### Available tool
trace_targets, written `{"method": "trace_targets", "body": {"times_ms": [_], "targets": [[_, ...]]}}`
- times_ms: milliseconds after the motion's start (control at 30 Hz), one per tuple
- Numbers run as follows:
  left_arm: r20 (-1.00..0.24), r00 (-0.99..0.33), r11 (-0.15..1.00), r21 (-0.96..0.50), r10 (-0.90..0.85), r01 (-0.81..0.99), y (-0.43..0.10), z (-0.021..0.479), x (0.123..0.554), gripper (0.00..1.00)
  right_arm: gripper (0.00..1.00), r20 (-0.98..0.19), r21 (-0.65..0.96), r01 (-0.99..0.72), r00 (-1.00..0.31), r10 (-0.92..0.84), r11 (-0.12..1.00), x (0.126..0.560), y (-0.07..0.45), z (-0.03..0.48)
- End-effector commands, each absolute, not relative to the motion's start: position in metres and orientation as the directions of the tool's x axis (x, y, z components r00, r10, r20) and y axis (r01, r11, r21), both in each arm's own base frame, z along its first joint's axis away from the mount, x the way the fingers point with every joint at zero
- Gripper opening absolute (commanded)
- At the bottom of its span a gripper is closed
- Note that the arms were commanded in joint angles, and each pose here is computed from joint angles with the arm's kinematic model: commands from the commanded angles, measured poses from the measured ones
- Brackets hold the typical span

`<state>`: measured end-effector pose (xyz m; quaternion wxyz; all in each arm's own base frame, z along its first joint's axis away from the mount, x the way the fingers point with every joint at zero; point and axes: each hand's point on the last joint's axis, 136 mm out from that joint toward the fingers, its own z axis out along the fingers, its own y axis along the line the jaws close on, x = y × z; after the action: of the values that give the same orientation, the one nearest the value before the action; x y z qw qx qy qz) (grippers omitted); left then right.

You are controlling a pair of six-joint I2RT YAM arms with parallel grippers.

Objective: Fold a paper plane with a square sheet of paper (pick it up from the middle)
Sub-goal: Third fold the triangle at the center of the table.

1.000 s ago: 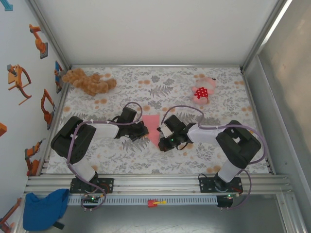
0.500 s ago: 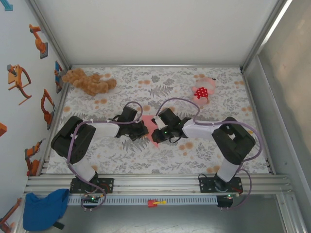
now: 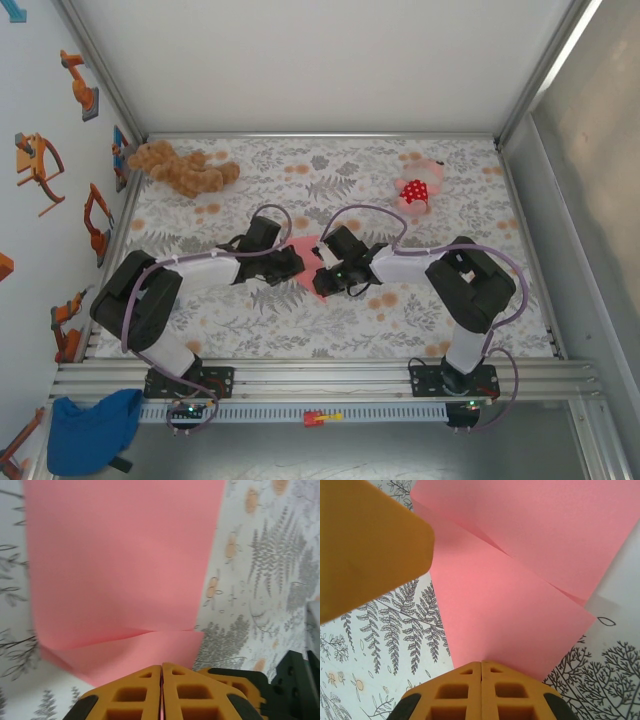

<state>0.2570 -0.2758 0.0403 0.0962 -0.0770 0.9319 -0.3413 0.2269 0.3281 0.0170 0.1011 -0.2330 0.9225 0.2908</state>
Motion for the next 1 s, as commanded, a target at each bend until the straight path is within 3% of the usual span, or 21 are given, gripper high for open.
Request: {"method": "trace_targets", "body": {"times_ms": [0,200,500,967], "targets": [[-0.165,-0.971,0.751,-0.660,-0.173,-0.022,-0.282,0.034,0.250,0.10,0.00,-0.260,0.442,-0.450,-0.892,-0.369,0.776,0.223,0.316,-0.002],[-0.165,-0.974,0.771,-0.637,-0.156,-0.016,-0.286,0.015,0.245,0.10,0.00,-0.249,0.444,-0.433,-0.901,-0.356,0.784,0.223,0.315,-0.003],[-0.182,-0.963,0.855,-0.512,-0.198,-0.079,-0.250,-0.022,0.241,0.10,0.00,-0.201,0.386,-0.391,-0.920,-0.337,0.836,0.218,0.297,-0.016],[-0.193,-0.944,0.886,-0.436,-0.267,-0.161,-0.187,-0.026,0.269,0.10,0.00,-0.152,0.323,-0.317,-0.947,-0.282,0.892,0.213,0.278,-0.028]]}}
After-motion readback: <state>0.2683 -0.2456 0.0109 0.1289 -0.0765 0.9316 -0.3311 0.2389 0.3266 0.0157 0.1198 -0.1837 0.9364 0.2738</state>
